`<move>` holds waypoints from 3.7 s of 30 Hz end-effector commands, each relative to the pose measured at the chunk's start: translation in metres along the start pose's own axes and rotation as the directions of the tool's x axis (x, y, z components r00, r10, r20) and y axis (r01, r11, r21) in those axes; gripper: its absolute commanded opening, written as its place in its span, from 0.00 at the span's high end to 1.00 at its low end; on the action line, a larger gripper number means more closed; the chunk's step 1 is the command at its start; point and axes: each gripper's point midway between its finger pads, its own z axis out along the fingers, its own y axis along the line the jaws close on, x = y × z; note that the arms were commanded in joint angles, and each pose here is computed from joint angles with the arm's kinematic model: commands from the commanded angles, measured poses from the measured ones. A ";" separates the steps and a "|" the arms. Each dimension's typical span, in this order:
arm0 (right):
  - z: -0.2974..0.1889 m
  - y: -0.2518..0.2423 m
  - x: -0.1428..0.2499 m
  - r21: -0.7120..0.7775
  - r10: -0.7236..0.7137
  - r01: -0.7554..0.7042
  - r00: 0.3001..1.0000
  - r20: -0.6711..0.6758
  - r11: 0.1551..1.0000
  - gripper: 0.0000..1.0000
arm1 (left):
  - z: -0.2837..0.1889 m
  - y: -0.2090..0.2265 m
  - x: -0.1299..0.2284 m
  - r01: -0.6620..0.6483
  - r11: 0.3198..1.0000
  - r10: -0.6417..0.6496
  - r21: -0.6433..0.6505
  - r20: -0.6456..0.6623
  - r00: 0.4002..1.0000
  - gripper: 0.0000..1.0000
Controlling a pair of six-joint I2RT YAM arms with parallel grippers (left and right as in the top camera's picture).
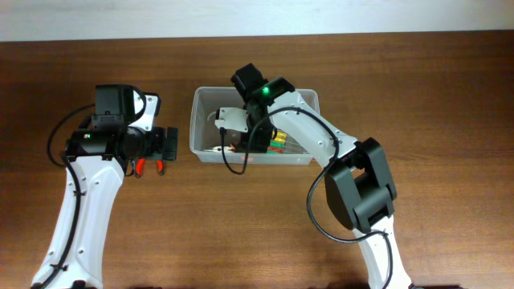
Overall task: Pack container
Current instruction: 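Place the needle-nose pliers into the container and withdraw right arm, then lower the left gripper onto the red-handled small pliers and grasp, then carry the red pliers into the container and release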
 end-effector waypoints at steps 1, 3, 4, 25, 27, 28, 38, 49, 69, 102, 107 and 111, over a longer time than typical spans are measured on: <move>-0.045 -0.017 -0.011 0.084 0.134 -0.136 0.991 0.031 0.987 0.01 | -0.003 0.002 -0.006 -0.014 1.000 0.014 -0.005 0.017 1.000 0.01; -0.077 -0.030 -0.009 0.135 0.222 -0.226 0.974 0.043 0.965 0.01 | -0.003 0.002 -0.006 -0.014 1.000 0.014 -0.005 0.017 1.000 0.01; -0.094 -0.037 -0.007 0.165 0.274 -0.280 0.960 0.055 0.946 0.01 | -0.003 0.002 -0.006 -0.014 1.000 0.014 -0.005 0.018 1.000 0.01; -0.323 -0.108 0.316 0.066 0.908 -0.985 -0.117 0.403 -0.157 0.01 | 0.010 0.003 -0.024 0.092 0.996 -0.092 0.007 0.069 0.993 0.01; -0.319 -0.106 0.337 0.069 0.908 -0.977 -0.160 0.387 -0.202 0.01 | 0.022 0.016 -0.015 0.191 0.979 -0.190 -0.067 0.024 0.981 0.01; -0.317 -0.105 0.345 0.069 0.908 -0.973 -0.178 0.379 -0.220 0.01 | 0.029 0.020 -0.007 0.230 0.968 -0.232 -0.101 -0.008 0.973 0.01; -0.305 -0.094 0.381 0.071 0.906 -0.951 -0.262 0.333 -0.301 0.02 | 0.099 0.014 0.078 0.134 0.990 -0.138 -0.039 -0.427 0.894 0.01; -0.304 -0.094 0.381 0.071 0.906 -0.951 -0.262 0.333 -0.301 0.01 | 0.125 0.013 0.081 0.181 0.982 -0.186 -0.053 -0.436 0.881 0.00; -0.304 -0.094 0.381 0.071 0.906 -0.951 -0.262 0.333 -0.301 0.02 | 0.167 0.014 0.093 0.277 0.955 -0.294 -0.106 -0.455 0.841 0.59; -0.304 -0.094 0.381 0.071 0.906 -0.951 -0.262 0.333 -0.301 0.02 | 0.091 0.030 0.008 0.163 0.983 -0.181 -0.079 -0.410 0.894 0.98; -0.304 -0.094 0.381 0.071 0.906 -0.951 -0.262 0.333 -0.301 0.01 | 0.049 0.026 -0.036 0.061 0.997 -0.071 -0.041 -0.315 0.946 0.98; -0.304 -0.094 0.381 0.071 0.906 -0.951 -0.262 0.333 -0.301 0.01 | 0.008 0.006 -0.079 -0.089 0.996 0.086 -0.009 -0.176 0.981 0.98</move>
